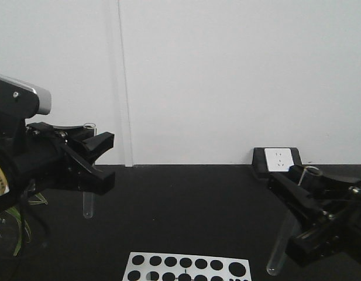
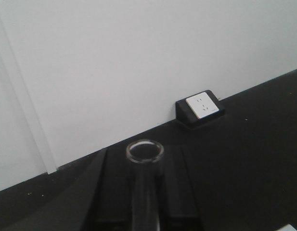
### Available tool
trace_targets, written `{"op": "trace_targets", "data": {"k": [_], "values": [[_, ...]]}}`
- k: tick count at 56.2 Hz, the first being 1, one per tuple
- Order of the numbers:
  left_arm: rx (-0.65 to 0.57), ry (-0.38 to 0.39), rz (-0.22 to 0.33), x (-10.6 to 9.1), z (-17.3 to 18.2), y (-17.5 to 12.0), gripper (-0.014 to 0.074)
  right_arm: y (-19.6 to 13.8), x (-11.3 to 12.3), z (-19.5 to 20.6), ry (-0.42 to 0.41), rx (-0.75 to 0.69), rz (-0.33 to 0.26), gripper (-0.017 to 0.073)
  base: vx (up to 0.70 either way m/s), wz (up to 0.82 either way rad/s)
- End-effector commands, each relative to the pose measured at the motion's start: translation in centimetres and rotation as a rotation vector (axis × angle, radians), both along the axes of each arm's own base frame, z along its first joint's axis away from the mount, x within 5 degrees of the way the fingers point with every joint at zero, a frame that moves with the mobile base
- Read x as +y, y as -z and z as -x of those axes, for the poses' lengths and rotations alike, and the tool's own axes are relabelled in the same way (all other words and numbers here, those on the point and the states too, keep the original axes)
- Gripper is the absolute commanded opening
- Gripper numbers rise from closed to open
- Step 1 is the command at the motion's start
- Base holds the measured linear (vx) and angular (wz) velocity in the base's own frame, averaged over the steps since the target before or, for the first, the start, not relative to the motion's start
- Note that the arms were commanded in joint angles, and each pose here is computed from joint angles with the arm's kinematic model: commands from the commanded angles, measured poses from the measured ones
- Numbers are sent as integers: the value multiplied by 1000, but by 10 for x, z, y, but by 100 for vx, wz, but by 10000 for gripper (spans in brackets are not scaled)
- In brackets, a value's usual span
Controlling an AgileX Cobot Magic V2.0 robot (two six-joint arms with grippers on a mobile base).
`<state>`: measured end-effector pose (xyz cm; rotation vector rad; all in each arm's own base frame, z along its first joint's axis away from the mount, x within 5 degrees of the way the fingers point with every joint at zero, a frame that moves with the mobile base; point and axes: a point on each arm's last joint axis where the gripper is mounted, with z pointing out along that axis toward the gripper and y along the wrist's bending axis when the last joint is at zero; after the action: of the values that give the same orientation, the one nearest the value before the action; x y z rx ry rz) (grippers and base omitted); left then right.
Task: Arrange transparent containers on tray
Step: 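Lift both held glass tubes straight up out of the rack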
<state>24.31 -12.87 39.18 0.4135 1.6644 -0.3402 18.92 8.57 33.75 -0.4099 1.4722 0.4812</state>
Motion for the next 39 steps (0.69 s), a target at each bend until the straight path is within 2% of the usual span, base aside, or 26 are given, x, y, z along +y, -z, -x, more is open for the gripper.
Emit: {"op": "trace_targets", "data": {"k": [1,7,21,39], "values": [[-84,57,71,-1,23,-19,-4,-23,-5,17,-5,-68,-31,-11,0,0],[-79,93,76,1,43,-9,0,-29,-8,31,-20,-93,7,-11,0,0],[-101,94,94,13,62,-9,-1,-28,-7,39,-50,-111,83,-11,0,0],[-95,90,90,14,63,-9,-1,-28,-7,39,-51,-114,93,-11,0,0]]}}
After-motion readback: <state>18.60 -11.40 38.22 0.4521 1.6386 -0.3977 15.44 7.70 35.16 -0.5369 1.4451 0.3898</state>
